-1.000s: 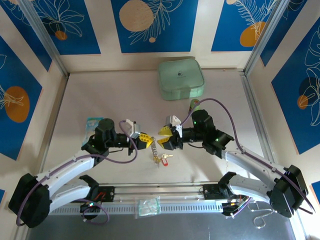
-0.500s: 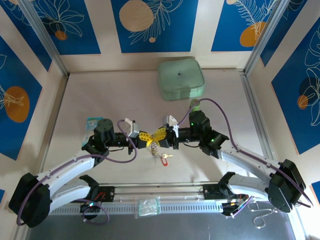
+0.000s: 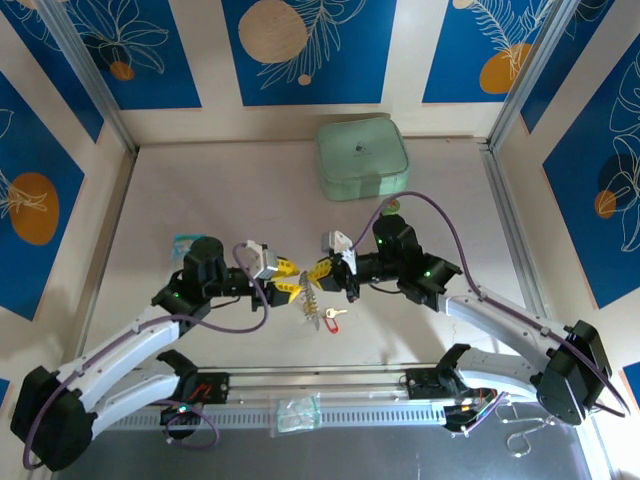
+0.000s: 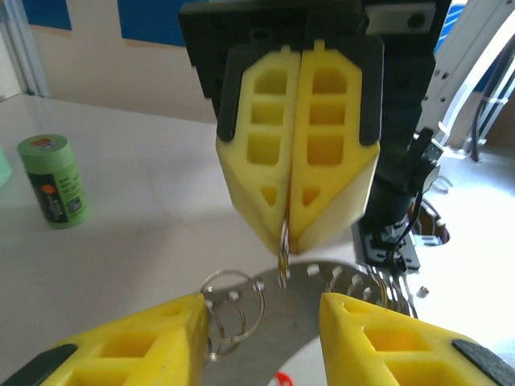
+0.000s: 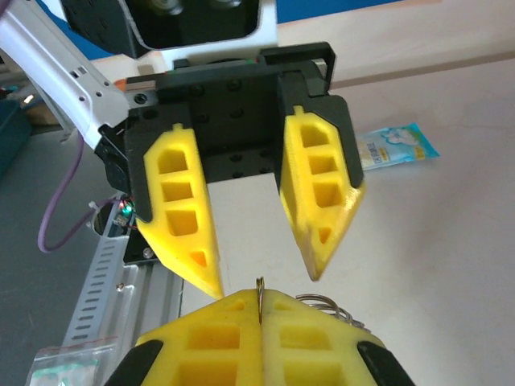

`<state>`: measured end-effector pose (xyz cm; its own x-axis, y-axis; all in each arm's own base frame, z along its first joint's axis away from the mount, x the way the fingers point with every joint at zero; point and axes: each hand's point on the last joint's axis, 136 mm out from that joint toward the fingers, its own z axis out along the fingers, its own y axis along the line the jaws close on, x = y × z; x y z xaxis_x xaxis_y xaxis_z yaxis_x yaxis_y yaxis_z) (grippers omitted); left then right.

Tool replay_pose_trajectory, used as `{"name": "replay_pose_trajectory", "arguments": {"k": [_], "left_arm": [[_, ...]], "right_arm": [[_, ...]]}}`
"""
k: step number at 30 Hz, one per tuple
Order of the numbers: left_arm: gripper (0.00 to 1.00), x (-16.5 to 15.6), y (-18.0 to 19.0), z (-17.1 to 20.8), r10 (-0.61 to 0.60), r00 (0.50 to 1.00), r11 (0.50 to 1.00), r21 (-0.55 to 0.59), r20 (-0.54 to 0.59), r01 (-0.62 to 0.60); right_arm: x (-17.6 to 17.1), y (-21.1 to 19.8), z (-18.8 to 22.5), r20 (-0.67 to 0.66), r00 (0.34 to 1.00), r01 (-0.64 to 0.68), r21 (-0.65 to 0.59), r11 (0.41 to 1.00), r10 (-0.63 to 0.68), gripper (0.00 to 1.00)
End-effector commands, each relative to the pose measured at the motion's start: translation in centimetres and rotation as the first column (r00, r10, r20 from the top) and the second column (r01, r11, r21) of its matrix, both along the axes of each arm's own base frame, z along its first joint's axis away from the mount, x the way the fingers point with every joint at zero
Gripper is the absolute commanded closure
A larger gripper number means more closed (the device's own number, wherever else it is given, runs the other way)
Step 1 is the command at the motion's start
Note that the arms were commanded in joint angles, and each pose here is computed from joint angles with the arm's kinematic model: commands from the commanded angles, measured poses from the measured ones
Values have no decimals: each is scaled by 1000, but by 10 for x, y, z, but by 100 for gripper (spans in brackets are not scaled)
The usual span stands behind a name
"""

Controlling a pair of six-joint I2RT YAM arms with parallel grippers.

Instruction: Put the keys on the keyring

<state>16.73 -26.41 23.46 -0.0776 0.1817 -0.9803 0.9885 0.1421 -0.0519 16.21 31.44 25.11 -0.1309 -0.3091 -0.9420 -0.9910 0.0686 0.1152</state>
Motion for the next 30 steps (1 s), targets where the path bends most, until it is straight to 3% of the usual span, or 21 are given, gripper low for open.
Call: {"name": "replay_pose_trajectory", "arguments": {"k": [1, 9, 18, 30], "left_arm": [[59, -4, 9, -5, 0, 998, 995, 102, 57, -6], [58, -6, 1, 4, -75, 995, 991, 112, 70, 67], [64, -6, -6, 5, -104, 992, 990, 106, 77, 96], [70, -8, -9, 12, -120, 991, 991, 68, 66, 115]], "right_arm": [[-6, -5, -2, 55, 998, -31, -115, 993, 37, 100], [-7, -4, 7, 144, 980, -90, -297, 951, 138, 100], [-10, 7, 13, 146, 964, -158, -361, 919, 223, 100], [-9, 13, 3, 165, 955, -148, -460, 875, 248, 100]]}}
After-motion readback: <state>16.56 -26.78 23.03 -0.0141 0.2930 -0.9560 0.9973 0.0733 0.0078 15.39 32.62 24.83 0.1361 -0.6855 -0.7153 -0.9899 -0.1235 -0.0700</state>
